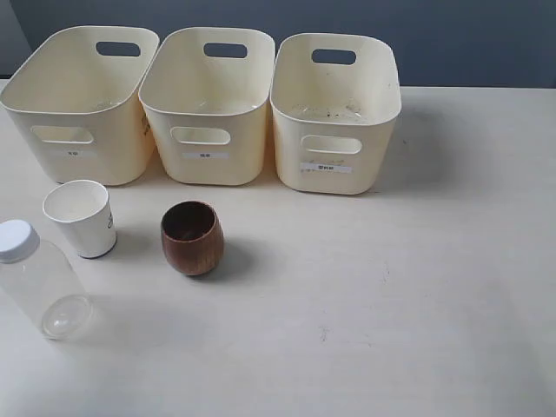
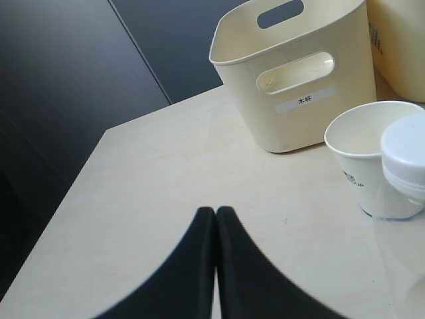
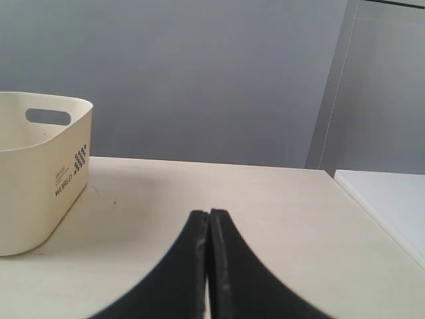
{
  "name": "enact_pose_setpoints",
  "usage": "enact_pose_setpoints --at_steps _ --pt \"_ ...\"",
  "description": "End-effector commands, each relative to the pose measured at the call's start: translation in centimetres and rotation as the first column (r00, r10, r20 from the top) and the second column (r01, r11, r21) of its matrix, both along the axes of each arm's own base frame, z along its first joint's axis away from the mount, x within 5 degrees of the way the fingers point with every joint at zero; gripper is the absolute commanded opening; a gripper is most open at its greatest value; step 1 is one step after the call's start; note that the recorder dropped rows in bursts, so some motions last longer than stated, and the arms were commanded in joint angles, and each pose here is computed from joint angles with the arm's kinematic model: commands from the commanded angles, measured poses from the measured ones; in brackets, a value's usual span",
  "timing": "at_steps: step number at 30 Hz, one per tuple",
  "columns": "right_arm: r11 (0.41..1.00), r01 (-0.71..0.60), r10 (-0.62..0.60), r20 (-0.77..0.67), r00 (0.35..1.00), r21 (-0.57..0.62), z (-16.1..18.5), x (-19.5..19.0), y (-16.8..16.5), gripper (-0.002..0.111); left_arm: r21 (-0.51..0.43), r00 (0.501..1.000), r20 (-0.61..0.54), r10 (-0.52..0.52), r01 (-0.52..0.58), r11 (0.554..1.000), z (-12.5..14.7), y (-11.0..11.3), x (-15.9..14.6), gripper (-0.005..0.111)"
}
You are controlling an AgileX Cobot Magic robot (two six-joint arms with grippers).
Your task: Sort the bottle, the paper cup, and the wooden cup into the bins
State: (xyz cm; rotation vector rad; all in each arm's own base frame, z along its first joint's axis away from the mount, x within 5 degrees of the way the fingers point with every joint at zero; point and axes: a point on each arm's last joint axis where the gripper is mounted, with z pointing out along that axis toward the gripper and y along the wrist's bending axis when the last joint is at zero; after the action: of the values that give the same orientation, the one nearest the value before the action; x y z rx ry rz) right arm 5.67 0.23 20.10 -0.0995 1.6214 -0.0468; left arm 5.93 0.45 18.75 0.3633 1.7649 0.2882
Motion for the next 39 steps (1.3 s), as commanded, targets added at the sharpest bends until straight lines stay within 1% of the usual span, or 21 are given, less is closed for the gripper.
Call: enact_pose_setpoints --at_steps 1,36,39 --pt "1.000 0.006 -0.006 0.017 1.000 0.006 0.10 -0.03 -0.04 -0.001 -0.004 1.000 0.011 -0.010 0.010 1.000 0.05 -0.08 0.00 0.000" --pt "1.000 0.007 -0.007 0.017 1.000 -0.001 0.09 -0.03 -0.05 -0.001 -0.004 1.000 0.011 -0.010 0.010 1.000 0.05 -0.08 0.00 0.000" --pt "1.000 0.011 -0.011 0.055 0.998 -0.001 0.44 -0.02 -0.08 -0.001 -0.004 1.000 0.011 -0.010 0.010 1.000 0.05 -0.08 0.00 0.000"
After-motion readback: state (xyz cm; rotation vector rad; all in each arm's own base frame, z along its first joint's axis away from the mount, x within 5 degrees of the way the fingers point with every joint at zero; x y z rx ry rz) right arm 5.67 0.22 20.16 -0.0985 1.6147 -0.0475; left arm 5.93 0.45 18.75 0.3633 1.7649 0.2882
